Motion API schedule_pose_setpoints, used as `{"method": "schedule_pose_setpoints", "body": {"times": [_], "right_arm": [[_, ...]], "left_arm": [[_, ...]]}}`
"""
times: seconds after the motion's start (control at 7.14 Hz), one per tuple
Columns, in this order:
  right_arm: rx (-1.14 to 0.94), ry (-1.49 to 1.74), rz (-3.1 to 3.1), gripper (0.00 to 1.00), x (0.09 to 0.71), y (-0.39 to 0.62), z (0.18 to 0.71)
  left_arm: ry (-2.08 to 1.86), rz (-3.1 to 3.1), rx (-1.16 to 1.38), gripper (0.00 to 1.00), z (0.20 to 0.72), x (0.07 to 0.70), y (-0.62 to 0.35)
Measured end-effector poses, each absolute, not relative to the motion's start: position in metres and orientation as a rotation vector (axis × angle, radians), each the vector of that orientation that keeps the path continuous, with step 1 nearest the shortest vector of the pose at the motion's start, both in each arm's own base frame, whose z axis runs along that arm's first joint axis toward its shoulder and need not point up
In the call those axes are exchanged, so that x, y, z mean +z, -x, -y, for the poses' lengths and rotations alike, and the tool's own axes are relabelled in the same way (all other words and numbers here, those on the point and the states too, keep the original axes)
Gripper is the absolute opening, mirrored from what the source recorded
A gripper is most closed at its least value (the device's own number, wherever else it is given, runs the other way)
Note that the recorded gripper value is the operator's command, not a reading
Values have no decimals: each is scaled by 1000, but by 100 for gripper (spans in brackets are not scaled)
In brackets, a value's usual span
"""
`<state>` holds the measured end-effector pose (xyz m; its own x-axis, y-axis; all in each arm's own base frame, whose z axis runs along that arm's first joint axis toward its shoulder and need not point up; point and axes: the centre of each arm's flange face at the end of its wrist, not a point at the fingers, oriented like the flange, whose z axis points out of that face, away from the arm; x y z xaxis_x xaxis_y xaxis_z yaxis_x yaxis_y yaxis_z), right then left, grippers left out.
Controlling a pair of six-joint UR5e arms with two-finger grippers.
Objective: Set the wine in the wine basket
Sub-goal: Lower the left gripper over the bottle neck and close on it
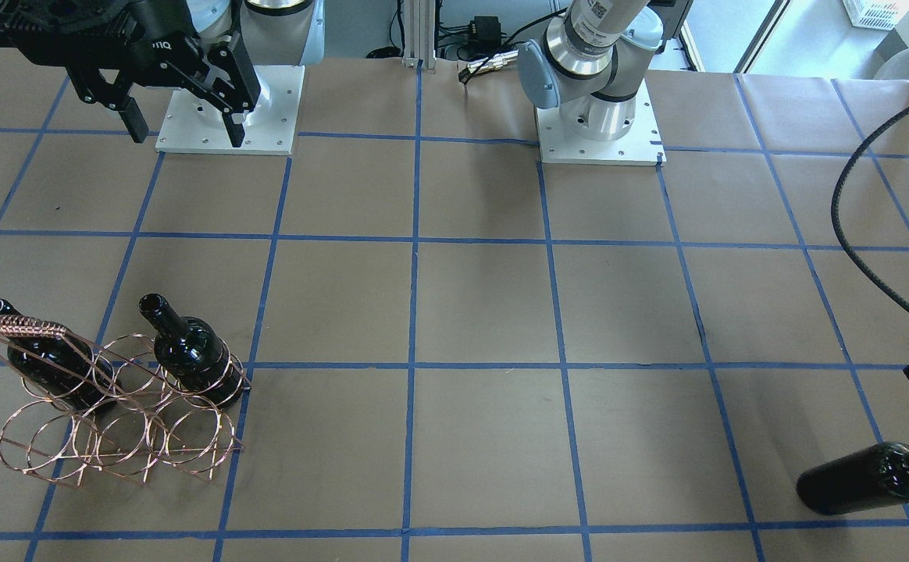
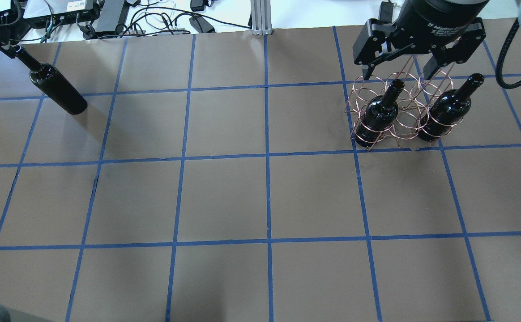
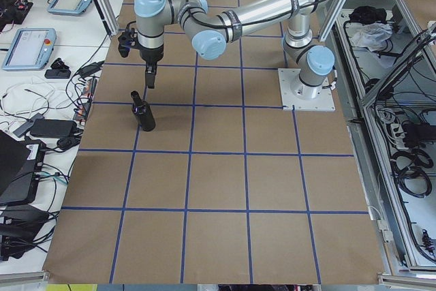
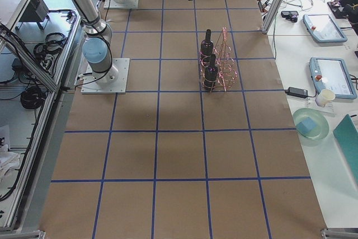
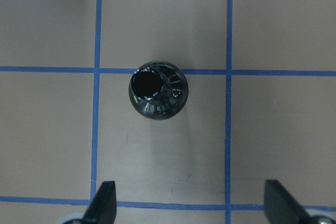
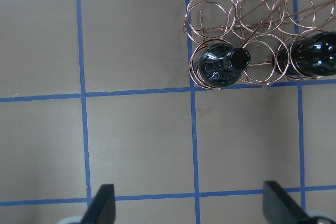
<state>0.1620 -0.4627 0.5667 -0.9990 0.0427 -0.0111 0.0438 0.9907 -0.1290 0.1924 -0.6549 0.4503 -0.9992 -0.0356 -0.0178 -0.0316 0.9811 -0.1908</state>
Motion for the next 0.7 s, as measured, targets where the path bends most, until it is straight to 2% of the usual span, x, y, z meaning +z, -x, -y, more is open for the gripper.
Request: {"method": "schedule_pose_setpoints", "body": {"times": [0.7], "right_arm": [[-202,-69,-3121,100,567,-162,463]], "left_arm": [[95,-3137,-352,100,693,388,-232]]}}
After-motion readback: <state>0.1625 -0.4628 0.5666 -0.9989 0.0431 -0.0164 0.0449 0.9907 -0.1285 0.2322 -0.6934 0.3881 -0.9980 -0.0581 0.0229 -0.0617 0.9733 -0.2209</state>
